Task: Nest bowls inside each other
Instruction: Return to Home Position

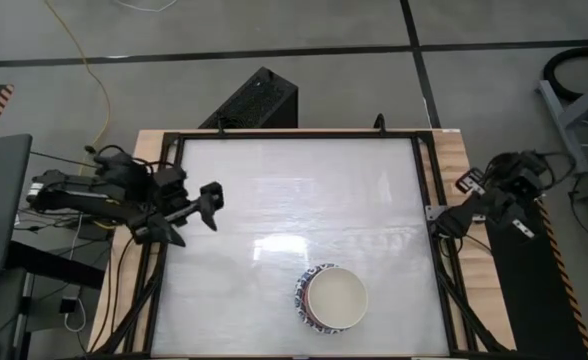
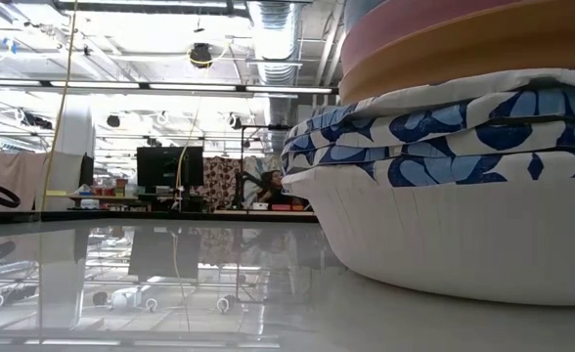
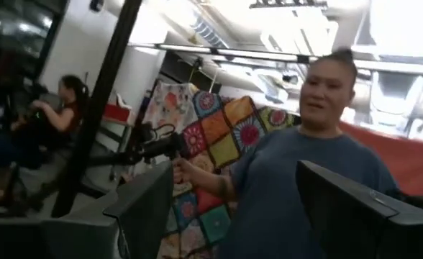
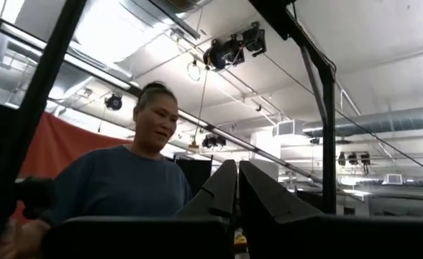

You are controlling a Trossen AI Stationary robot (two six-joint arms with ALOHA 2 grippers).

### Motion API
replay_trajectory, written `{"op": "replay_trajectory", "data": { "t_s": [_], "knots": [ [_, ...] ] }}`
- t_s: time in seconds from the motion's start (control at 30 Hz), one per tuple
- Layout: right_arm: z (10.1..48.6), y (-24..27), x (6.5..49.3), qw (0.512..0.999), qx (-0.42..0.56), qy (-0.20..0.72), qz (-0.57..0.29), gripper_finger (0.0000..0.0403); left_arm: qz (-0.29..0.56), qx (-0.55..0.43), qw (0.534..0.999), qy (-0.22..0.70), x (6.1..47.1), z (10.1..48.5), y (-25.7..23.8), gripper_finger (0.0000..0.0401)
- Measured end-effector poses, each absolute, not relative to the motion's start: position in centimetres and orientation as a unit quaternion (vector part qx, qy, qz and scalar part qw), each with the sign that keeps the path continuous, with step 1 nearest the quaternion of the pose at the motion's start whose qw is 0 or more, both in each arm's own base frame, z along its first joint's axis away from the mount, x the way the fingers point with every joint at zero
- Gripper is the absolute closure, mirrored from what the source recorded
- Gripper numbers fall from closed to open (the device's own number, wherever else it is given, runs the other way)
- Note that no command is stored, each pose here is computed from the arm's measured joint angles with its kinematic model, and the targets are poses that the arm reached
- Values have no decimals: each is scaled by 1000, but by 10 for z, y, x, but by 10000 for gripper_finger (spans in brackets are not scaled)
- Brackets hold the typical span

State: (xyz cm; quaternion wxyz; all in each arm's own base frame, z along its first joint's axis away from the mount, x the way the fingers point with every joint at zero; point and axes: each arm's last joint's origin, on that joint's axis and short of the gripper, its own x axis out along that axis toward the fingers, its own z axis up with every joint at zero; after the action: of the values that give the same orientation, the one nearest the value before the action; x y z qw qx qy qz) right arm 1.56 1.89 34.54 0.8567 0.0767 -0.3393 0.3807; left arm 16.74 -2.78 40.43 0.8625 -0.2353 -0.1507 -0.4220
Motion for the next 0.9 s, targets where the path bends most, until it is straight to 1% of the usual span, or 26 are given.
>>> {"op": "replay_trajectory", "data": {
  "t_s": [0.1, 0.2, 0.37, 0.53, 0.6, 0.7, 0.77, 0.9],
  "knots": [
    [336, 20, 17, 854, 81, -349, 378, 365, -414, -197, 873, -165, 164, 404, -28, 120],
    [331, 20, 17, 850, 84, -359, 377, 365, -379, -187, 890, -170, 155, 389, -26, 120],
    [326, 21, 18, 851, 84, -355, 377, 364, -245, -255, 923, -151, 124, 345, -17, 120],
    [326, 21, 18, 851, 85, -357, 376, 364, -112, -294, 934, -169, 79, 321, -8, 120],
    [326, 20, 19, 858, 97, -351, 361, 364, -50, -305, 937, -161, 66, 313, -4, 120],
    [324, 16, 22, 888, 153, -319, 293, 364, 36, -312, 933, -173, 48, 305, 2, 120],
    [322, 15, 24, 901, 153, -307, 265, 364, 73, -303, 932, -187, 38, 302, 6, 120],
    [321, 17, 24, 896, 130, -309, 292, 364, 112, -271, 940, -173, 37, 298, 8, 120]
  ]
}}
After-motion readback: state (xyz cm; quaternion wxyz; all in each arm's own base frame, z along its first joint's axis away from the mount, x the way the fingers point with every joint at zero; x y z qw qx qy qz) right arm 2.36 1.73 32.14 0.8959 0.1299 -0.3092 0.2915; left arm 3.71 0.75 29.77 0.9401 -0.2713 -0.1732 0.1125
